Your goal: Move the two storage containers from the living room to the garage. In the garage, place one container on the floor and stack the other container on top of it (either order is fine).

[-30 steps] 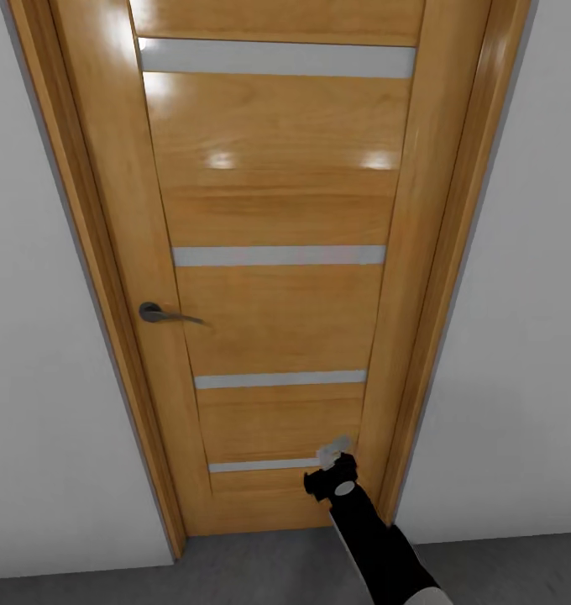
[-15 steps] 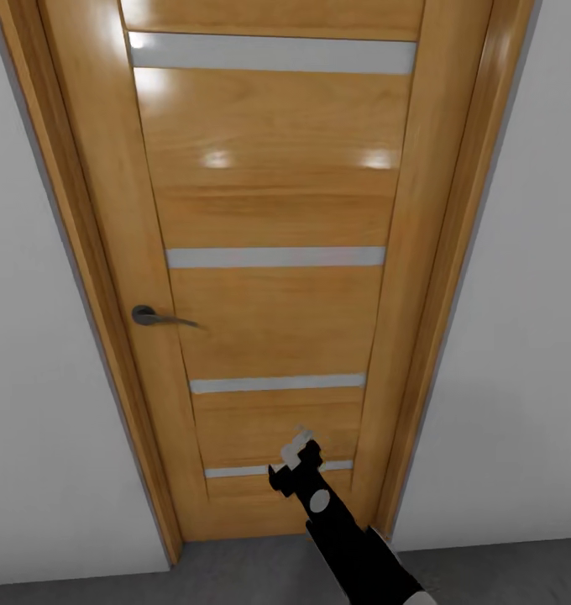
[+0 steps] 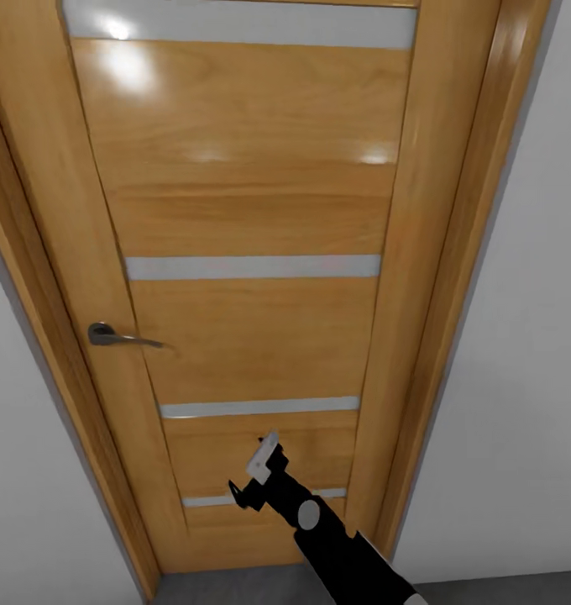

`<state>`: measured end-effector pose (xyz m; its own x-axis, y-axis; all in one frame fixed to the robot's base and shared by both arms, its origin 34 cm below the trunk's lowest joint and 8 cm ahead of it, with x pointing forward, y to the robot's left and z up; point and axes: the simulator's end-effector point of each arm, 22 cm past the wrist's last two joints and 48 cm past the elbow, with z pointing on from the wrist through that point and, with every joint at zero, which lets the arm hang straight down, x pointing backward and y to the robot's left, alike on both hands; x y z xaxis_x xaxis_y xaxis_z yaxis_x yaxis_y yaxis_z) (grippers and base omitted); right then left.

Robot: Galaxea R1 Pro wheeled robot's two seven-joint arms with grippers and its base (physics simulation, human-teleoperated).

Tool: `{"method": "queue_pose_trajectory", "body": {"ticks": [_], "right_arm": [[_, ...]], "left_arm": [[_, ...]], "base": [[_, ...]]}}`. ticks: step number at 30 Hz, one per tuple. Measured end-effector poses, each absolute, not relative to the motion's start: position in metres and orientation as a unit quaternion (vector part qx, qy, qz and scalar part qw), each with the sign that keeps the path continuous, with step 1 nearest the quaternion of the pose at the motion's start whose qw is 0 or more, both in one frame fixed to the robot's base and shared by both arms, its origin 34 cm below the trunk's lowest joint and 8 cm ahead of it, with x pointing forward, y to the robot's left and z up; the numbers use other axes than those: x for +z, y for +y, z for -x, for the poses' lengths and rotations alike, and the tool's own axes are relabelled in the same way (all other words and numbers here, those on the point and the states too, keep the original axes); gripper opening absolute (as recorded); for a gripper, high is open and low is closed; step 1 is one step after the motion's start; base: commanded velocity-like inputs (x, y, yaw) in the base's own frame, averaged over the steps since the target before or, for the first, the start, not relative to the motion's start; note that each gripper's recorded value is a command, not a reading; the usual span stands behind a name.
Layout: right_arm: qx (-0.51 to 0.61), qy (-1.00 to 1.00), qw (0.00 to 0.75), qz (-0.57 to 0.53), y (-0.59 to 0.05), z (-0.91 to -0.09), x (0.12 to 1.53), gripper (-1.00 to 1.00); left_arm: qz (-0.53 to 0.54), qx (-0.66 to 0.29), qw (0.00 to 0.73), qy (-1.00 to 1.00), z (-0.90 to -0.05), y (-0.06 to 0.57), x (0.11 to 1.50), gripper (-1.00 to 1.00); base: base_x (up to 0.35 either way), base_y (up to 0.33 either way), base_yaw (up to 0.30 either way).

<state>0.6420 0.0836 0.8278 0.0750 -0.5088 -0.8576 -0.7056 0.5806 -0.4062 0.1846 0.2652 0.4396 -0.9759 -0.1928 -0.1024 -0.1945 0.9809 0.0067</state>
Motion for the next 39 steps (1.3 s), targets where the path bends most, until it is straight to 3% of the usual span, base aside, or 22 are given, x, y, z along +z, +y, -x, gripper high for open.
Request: {"method": "queue_pose_trajectory", "body": {"ticks": [10, 22, 28, 39], "right_arm": [[0.048, 0.648, 0.584, 0.487, 0.083, -0.649, 0.835, 1.00], [-0.060, 0.633, 0.601, 0.484, 0.057, -0.750, 0.897, 1.00], [-0.036, 0.668, 0.623, 0.405, 0.029, -0.795, 0.944, 1.00], [-0.042, 0.670, 0.635, 0.382, 0.019, -0.802, 0.953, 1.00]], "left_arm": [[0.097, 0.008, 0.051, 0.994, -0.185, 0.265, 0.440, 1.00], [0.097, 0.008, 0.051, 0.994, -0.185, 0.265, 0.440, 1.00], [0.097, 0.008, 0.053, 0.994, -0.186, 0.265, 0.440, 1.00], [0.097, 0.007, 0.054, 0.994, -0.188, 0.264, 0.440, 1.00]], "base": [[0.148, -0.060, 0.000], [0.001, 0.000, 0.000], [0.000, 0.005, 0.000], [0.000, 0.229, 0.000]]}}
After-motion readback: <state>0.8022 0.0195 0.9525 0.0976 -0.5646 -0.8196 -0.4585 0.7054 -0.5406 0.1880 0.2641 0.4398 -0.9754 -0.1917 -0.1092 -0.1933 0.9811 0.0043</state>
